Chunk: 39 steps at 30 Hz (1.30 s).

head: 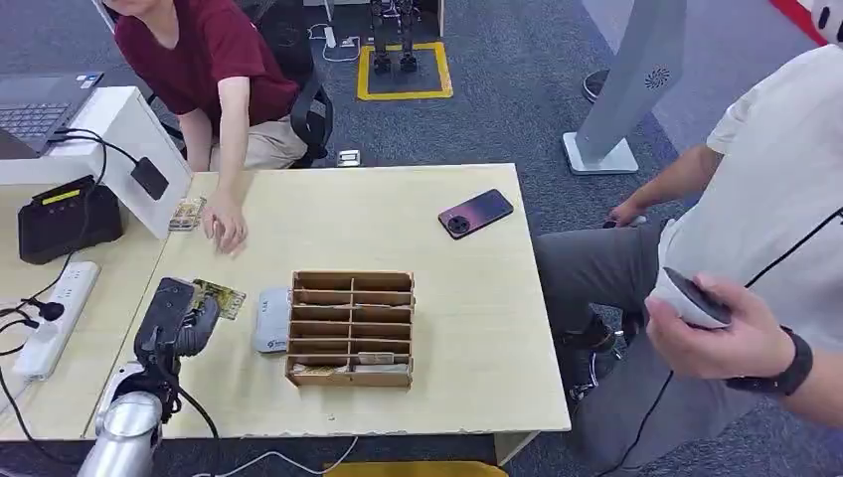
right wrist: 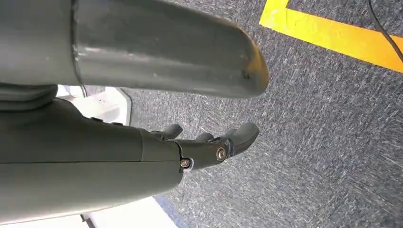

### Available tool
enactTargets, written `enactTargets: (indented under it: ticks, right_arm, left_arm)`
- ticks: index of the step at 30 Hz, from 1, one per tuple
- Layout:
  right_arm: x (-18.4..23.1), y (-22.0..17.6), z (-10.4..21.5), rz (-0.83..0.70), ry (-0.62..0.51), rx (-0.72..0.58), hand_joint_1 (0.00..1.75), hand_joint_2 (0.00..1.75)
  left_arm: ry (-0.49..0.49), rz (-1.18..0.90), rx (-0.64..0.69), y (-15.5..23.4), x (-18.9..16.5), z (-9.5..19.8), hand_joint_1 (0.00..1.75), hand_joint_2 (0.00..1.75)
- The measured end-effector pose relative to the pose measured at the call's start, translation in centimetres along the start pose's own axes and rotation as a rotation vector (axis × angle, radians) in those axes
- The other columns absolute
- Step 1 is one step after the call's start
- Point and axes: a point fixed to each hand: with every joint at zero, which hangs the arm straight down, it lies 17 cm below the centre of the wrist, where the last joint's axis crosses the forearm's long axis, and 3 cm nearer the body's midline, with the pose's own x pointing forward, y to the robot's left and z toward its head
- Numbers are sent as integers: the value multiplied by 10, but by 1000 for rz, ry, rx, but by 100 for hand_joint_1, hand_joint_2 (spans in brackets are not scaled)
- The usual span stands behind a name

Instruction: Pass the card to the sensor for recognition and then transmit it.

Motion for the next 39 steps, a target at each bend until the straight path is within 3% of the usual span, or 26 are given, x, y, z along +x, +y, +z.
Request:
enactTargets:
  ticks: [4,10,15,20,25,39]
  right_arm:
    - [1,0,0,7,-9,-3,0,0]
    - [3,1,0,11,-13,-1,0,0]
    - [3,5,1,29,-15,16,0,0]
    - [14,3,-1,53,-33,30,0,0]
    - [21,0,-2,54,-43,28,0,0]
    - [23,-2,-3,58,-40,26,0,0]
  left_arm:
    - [-182,230,110,31,57,-5,175,175]
    - [-353,225,240,76,131,-23,175,175]
    - [-497,-171,411,103,172,-24,175,175]
    - [-644,-684,537,100,205,-19,175,175]
    - [-659,-821,529,98,201,-26,175,175]
    - [-661,-938,517,99,196,-39,175,175]
